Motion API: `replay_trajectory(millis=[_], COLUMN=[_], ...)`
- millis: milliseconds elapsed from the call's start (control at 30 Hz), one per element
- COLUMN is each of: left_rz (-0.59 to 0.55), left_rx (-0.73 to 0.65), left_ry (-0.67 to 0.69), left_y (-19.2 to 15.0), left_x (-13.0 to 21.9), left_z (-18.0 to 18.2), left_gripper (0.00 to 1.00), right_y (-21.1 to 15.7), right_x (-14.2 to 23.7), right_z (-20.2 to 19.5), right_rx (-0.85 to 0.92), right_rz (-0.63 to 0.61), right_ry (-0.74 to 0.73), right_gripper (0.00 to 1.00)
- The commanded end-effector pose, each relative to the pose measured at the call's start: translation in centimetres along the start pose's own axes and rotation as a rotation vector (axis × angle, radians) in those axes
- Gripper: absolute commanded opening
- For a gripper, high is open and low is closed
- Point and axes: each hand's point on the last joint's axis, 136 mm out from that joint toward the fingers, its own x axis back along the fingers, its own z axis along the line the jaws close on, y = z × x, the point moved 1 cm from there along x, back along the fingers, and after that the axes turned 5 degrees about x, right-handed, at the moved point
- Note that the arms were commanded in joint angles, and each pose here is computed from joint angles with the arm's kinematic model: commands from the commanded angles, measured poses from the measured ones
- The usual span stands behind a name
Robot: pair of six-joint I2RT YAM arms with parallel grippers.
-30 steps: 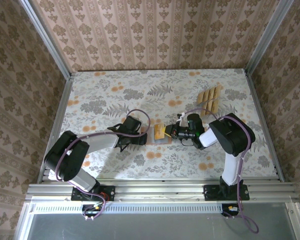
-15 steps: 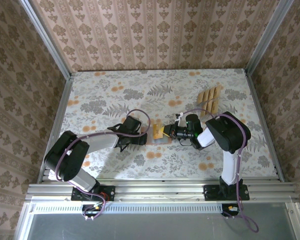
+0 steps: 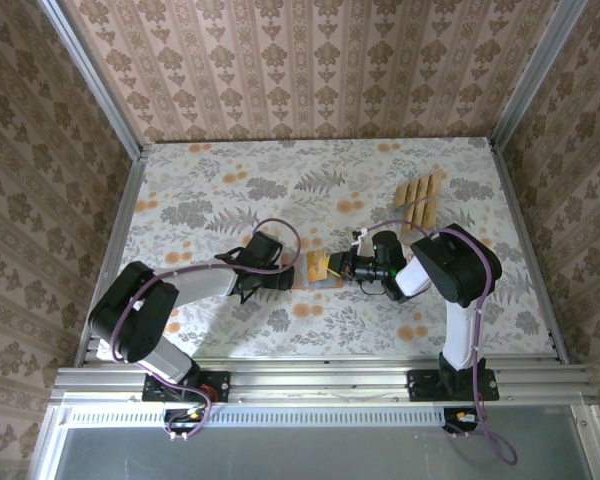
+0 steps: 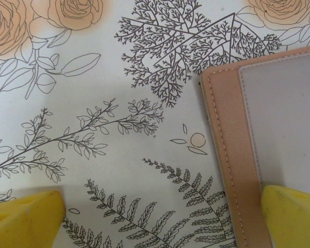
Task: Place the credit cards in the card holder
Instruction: Insert the credit card into the card slot.
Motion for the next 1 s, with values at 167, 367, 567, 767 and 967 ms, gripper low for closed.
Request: replay_trajectory(millis=[167, 367, 567, 767, 967], left_rz=[0.08, 0.082, 0.082, 0.082, 0.083], left_rx=[0.018, 0.019, 0.021, 0.022, 0.021], left_ry=[0.062, 0.06, 0.059, 0.059, 0.06], left_y=[-2.3, -2.3, -2.4, -2.4, -2.5], left_x=[-0.8, -0.8, -0.8, -0.9, -0.9], left_z=[1.6, 1.6, 1.6, 1.6, 1.6], left_gripper=[1.0, 1.0, 1.0, 1.0, 1.0], right_y=[-1.2, -1.6, -1.8, -2.0, -2.3], right_x=[-0.1, -0.5, -0.7, -0.8, -0.5], right_z=[-1.1, -0.7, -0.7, -0.9, -1.1], right_rx=[0.005, 0.009, 0.003, -0.011, -0.029], right_rz=[0.02, 0.031, 0.032, 0.033, 0.023], right_ry=[-0.024, -0.019, -0.019, -0.02, -0.038], right_gripper=[0.0, 0.0, 0.0, 0.0, 0.0])
